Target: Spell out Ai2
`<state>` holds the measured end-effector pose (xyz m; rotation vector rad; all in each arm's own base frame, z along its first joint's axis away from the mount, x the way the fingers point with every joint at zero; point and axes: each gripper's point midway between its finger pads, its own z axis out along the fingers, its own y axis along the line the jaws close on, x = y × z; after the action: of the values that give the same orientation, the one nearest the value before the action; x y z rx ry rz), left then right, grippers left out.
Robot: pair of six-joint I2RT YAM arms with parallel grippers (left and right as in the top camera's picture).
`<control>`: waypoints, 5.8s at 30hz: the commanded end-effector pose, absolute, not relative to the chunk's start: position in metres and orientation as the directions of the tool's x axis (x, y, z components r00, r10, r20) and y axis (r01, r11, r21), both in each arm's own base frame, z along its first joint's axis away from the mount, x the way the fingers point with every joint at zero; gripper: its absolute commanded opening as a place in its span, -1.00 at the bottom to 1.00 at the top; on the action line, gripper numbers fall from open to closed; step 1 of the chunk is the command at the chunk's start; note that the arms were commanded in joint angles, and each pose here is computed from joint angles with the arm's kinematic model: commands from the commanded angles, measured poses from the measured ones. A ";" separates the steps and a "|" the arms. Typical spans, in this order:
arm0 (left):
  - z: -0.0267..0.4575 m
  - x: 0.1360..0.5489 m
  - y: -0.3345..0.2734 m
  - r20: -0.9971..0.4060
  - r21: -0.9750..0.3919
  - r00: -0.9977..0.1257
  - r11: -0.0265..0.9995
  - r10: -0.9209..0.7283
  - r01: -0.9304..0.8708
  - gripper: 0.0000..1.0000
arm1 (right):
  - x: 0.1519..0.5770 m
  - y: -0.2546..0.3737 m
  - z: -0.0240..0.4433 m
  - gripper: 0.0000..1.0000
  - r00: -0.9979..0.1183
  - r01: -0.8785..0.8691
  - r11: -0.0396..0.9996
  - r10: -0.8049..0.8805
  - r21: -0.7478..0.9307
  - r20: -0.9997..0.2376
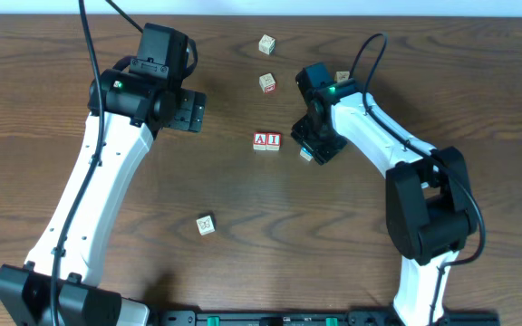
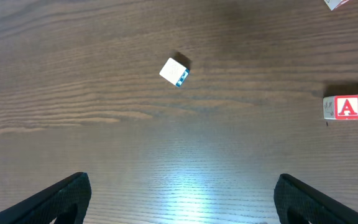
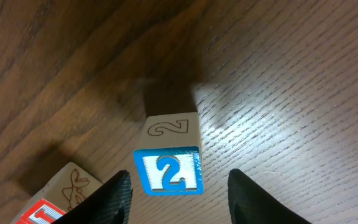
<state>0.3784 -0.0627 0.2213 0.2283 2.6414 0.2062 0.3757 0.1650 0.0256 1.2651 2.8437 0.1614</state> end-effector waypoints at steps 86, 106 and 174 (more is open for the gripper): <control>0.220 0.378 -0.060 -0.439 0.205 -0.874 0.971 0.207 0.127 0.91 | 0.405 0.187 0.034 -0.10 -0.987 0.024 0.992 0.043 0.121 -0.155; 0.220 0.378 -0.060 -0.439 0.205 -0.874 0.971 0.207 0.127 0.91 | 0.411 0.125 0.053 -0.10 -0.973 0.083 0.991 0.057 -0.105 -0.225; 0.220 0.378 -0.060 -0.439 0.205 -0.874 0.971 0.207 0.127 0.91 | 0.392 0.177 0.011 -0.13 -0.992 0.074 0.993 0.082 0.087 -0.099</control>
<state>0.3784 -0.0627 0.2213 0.2283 2.6414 0.2062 0.3967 0.1716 0.0163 0.1068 3.0146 0.1081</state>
